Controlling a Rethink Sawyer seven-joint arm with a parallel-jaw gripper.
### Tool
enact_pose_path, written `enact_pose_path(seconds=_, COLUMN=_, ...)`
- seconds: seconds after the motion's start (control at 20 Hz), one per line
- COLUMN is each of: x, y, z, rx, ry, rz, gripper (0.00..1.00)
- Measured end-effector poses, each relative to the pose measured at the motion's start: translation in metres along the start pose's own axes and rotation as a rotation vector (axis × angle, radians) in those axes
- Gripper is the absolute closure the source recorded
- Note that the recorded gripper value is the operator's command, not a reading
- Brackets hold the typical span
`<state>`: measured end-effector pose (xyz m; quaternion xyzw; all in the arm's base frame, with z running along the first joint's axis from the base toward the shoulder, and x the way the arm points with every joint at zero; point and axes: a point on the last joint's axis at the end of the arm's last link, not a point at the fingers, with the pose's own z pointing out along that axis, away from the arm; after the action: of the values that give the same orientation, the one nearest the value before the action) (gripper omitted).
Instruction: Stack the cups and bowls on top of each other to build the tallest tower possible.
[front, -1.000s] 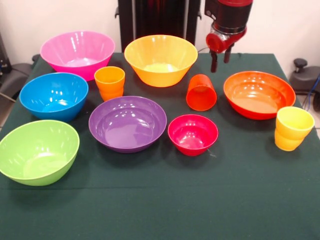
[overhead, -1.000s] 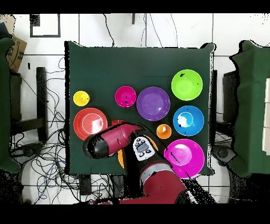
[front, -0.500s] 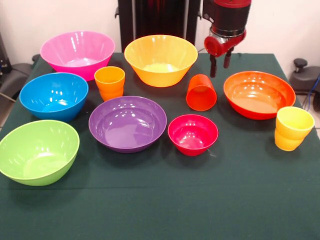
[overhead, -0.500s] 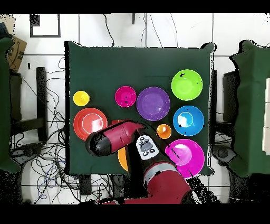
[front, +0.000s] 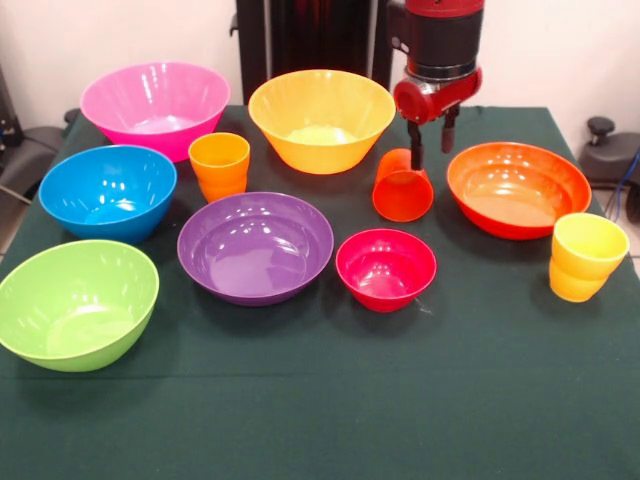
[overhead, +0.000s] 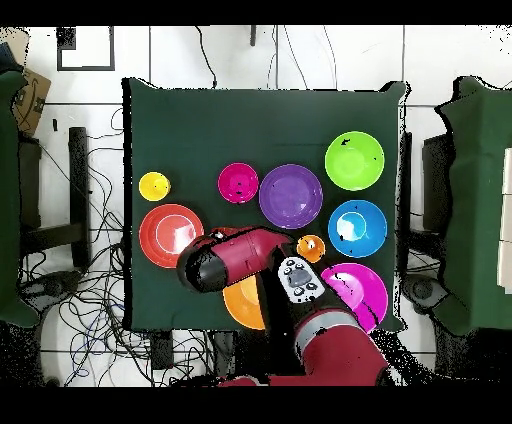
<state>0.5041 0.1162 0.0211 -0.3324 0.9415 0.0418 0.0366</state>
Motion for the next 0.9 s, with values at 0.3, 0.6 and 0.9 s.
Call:
enact_pose_path(seconds=0.3, x=-0.001, y=-0.003, z=-0.001, rx=0.004, ry=-0.002, rz=0.002, gripper=0.0)
enact_pose_path(seconds=0.6, x=-0.008, y=-0.006, z=-0.007, rx=0.027, ry=0.012, rz=-0.013, gripper=0.0)
enact_pose_path(seconds=0.9, x=-0.009, y=-0.018, z=-0.021, rx=0.076, ry=0.023, rz=-0.035, gripper=0.0)
